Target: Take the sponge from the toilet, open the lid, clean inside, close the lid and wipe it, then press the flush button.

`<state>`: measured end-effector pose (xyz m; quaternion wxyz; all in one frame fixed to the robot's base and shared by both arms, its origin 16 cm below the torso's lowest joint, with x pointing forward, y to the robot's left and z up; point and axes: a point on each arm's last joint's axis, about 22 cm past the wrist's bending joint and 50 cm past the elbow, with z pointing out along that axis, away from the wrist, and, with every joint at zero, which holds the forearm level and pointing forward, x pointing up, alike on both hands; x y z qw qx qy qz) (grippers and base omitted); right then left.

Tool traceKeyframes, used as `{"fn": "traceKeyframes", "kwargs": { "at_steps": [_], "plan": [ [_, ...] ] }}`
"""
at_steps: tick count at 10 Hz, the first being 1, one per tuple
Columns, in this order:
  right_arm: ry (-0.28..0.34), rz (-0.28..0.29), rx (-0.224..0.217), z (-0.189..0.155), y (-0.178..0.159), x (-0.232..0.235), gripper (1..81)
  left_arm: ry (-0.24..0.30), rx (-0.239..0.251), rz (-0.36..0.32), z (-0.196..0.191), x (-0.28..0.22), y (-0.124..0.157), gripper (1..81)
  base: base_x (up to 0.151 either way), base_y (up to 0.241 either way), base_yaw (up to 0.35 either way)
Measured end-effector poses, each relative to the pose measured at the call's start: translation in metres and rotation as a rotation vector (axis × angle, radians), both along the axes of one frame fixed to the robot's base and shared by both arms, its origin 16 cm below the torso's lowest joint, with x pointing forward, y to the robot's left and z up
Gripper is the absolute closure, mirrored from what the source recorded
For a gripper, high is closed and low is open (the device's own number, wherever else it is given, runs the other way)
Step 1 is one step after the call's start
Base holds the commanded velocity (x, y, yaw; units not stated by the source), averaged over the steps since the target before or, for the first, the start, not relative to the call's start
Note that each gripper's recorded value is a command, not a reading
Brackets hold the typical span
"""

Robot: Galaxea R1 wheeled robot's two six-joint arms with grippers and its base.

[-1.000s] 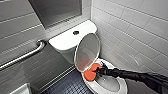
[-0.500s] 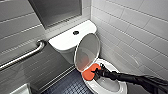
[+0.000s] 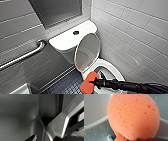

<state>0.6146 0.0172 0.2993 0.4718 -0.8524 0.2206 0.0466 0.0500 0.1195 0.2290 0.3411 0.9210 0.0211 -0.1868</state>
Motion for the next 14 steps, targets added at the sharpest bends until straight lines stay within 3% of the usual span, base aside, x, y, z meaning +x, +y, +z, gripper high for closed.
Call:
{"fn": "traceKeyframes", "kwargs": {
  "at_steps": [2, 5, 11, 14],
  "plan": [
    [0.015, -0.012, -0.015, -0.005, -0.03, -0.014, 81.1, 0.0, -0.003, 0.001, 0.001, 0.0, -0.002, 1.0, 0.0, 0.0, 0.0],
    [0.031, -0.022, -0.012, -0.006, -0.049, -0.035, 81.1, -0.001, -0.002, 0.0, 0.001, 0.001, 0.001, 1.0, 0.0, 0.0, 0.0],
    [0.103, -0.079, -0.062, -0.005, -0.15, -0.107, 81.1, -0.004, -0.007, 0.0, 0.002, 0.001, -0.001, 1.0, 0.0, 0.0, 0.0],
    [0.164, -0.086, -0.135, -0.004, -0.215, -0.166, 81.1, -0.008, -0.007, 0.003, 0.002, 0.002, -0.001, 1.0, 0.0, 0.0, 0.0]
  ]
}}
